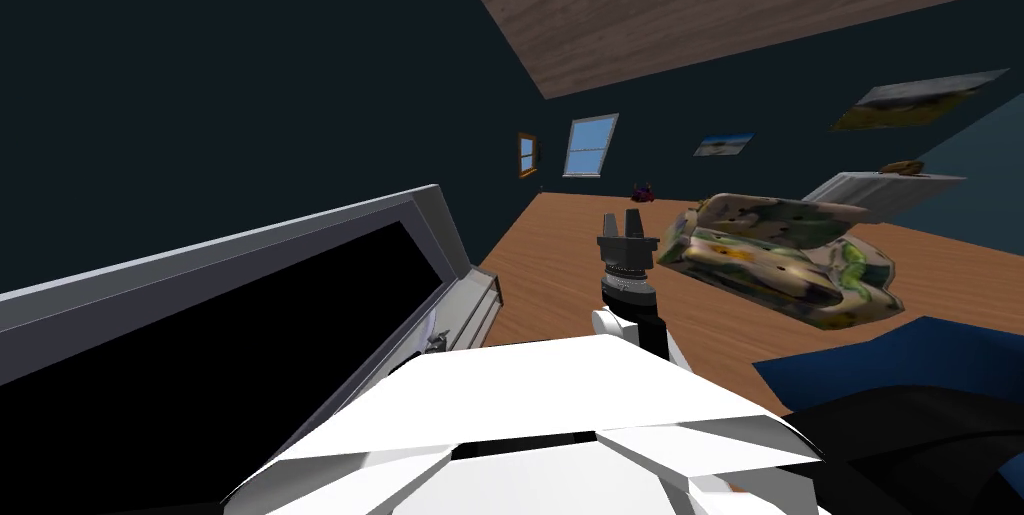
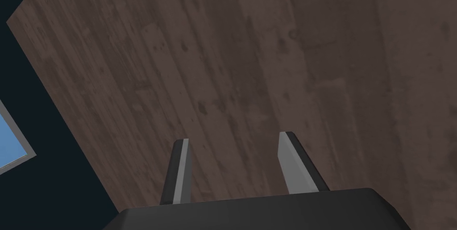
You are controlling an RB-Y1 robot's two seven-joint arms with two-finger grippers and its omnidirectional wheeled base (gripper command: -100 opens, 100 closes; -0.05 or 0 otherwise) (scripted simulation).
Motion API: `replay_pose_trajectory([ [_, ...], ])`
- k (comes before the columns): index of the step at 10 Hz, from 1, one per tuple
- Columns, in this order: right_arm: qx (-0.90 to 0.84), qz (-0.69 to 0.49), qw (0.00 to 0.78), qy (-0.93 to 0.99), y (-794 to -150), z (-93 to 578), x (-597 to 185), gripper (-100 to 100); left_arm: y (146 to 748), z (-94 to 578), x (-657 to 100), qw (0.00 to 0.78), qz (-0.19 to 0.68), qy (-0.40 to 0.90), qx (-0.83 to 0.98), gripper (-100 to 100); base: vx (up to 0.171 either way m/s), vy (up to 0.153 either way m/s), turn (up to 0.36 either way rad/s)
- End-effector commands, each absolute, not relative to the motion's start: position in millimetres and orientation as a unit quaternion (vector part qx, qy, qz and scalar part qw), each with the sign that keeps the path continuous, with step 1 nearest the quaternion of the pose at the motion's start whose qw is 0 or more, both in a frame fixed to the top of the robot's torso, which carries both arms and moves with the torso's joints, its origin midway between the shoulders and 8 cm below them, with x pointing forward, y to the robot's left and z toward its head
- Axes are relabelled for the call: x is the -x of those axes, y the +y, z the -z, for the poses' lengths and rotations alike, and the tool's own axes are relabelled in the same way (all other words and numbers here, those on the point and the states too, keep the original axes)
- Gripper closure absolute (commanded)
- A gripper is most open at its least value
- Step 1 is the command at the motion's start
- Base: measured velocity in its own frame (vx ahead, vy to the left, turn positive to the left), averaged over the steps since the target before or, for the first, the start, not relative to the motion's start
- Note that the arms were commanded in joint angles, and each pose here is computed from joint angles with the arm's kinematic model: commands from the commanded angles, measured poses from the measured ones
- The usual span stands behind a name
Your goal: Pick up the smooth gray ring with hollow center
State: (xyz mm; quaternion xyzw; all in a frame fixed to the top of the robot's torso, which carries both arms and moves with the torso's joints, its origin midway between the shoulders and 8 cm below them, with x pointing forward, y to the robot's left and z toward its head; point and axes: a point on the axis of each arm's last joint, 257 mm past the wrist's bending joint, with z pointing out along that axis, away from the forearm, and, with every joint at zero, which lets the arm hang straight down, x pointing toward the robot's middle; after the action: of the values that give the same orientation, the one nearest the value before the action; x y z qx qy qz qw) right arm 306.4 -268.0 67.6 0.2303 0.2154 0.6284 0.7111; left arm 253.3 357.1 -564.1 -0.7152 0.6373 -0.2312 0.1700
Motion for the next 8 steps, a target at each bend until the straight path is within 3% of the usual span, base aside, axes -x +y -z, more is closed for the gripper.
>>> replay_pose_trajectory([
  [1, -0.23, -0.628, 0.711, 0.215, -268.0, -67.6, -306.4, 0, 369.8, 574.3, -243.3, 0.166, 0.21, 0.639, 0.721, -100, 0.044, 0.055, -0.146],
  [4, -0.23, -0.628, 0.711, 0.215, -268.0, -67.6, -306.5, 0, 396.8, 589.4, -220.8, 0.161, 0.171, 0.64, 0.732, -100, 0.05, 0.063, -0.172],
  [8, -0.23, -0.628, 0.711, 0.215, -268.0, -67.6, -306.5, 0, 414.5, 597.7, -205.1, 0.159, 0.146, 0.639, 0.739, -100, 0.028, 0.032, -0.062],
])
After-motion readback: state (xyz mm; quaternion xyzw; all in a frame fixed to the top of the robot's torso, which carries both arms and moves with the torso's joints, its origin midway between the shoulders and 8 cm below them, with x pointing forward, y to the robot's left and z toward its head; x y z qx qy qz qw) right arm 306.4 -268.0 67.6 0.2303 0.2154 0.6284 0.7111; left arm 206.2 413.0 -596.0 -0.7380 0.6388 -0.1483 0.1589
